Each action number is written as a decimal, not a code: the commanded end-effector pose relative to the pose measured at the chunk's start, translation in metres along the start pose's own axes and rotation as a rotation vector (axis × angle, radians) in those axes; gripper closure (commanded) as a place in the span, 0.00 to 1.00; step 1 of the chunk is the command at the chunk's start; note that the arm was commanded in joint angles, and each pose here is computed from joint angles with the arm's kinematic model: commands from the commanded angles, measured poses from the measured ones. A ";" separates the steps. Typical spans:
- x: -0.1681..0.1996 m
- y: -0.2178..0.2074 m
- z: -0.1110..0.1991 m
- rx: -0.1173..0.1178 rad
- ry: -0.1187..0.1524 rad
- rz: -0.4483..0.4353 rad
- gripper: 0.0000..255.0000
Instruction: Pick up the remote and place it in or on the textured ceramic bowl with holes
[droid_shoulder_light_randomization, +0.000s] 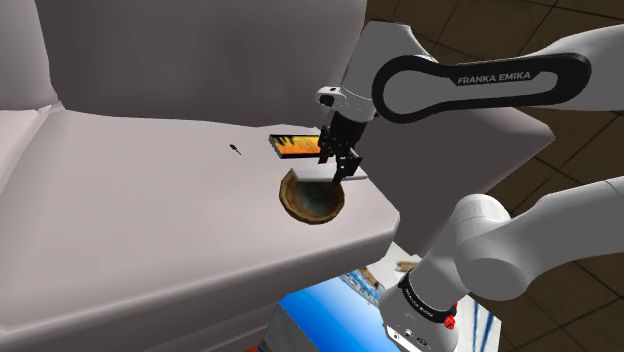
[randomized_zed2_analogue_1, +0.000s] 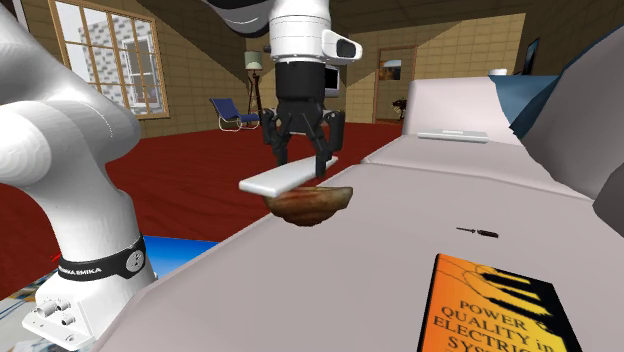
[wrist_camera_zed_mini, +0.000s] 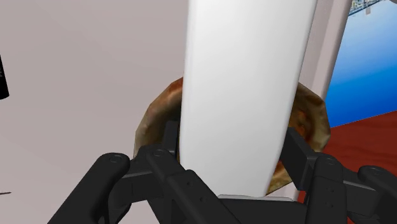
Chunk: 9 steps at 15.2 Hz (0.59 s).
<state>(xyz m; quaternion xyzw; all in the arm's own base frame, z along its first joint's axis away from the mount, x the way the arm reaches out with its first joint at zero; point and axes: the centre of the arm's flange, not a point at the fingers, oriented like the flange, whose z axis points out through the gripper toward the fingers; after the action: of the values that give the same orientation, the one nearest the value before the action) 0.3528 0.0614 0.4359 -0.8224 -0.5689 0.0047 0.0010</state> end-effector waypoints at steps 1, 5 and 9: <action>0.001 0.000 0.005 -0.001 0.001 0.000 1.00; 0.001 0.000 0.005 -0.001 0.001 0.000 1.00; 0.001 0.000 0.005 -0.001 0.001 0.000 0.00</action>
<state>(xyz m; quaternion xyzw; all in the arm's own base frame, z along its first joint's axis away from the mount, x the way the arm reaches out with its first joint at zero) 0.3529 0.0623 0.4306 -0.8224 -0.5689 0.0043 0.0007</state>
